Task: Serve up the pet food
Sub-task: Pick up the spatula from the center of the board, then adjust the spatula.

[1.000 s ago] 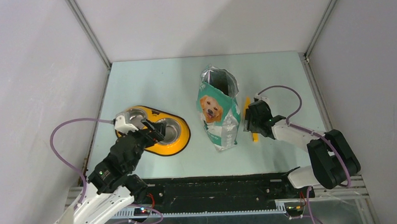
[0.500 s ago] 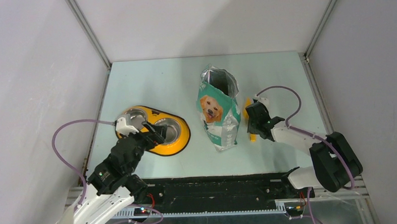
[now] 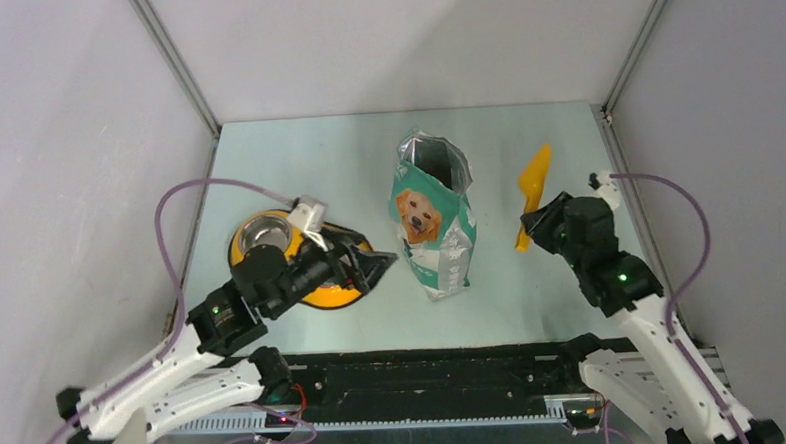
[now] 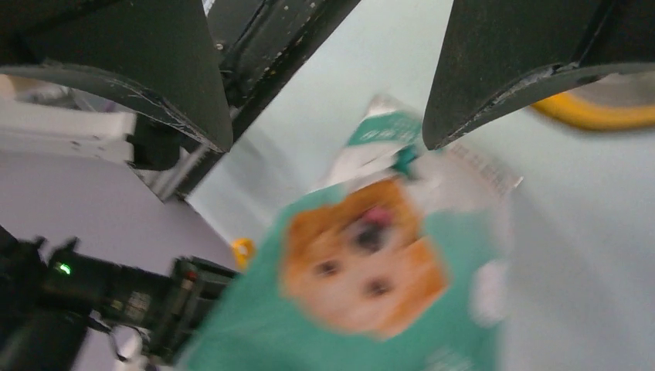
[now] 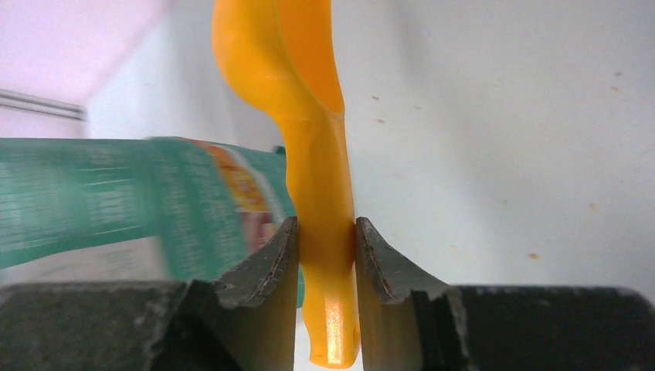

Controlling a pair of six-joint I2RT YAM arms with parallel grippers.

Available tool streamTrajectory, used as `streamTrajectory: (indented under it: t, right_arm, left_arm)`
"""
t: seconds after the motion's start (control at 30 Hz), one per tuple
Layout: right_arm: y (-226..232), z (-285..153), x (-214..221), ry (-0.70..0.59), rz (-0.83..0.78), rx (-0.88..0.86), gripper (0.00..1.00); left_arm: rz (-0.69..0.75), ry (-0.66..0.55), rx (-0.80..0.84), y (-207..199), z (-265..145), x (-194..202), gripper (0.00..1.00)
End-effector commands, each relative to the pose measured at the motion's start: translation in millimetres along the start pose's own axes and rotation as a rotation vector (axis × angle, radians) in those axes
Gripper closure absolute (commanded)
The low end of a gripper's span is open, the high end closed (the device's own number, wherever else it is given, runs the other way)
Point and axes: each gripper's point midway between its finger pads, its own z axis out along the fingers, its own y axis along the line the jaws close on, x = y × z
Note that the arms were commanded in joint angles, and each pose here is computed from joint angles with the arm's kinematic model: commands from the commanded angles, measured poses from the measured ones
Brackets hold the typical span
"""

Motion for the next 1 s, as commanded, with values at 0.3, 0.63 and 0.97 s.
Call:
streamTrajectory:
  t: [0.3,0.63,0.97]
  right_arm:
    - [119,-130,-88,-0.161,0.34,-0.522,1.0]
    - [208,-163,-76,-0.162,0.135,-0.805,1.0]
    - [247,-169,-57,-0.215,0.106,-0.845,1.0]
  left_arm:
    - [0.242,-0.053,0.315,-163,78,-59,0.01]
    - [0.386,-0.092,0.164,-139,104,-62,0.01]
    - [0.372,-0.12,0.043,-115,109,-59,0.23]
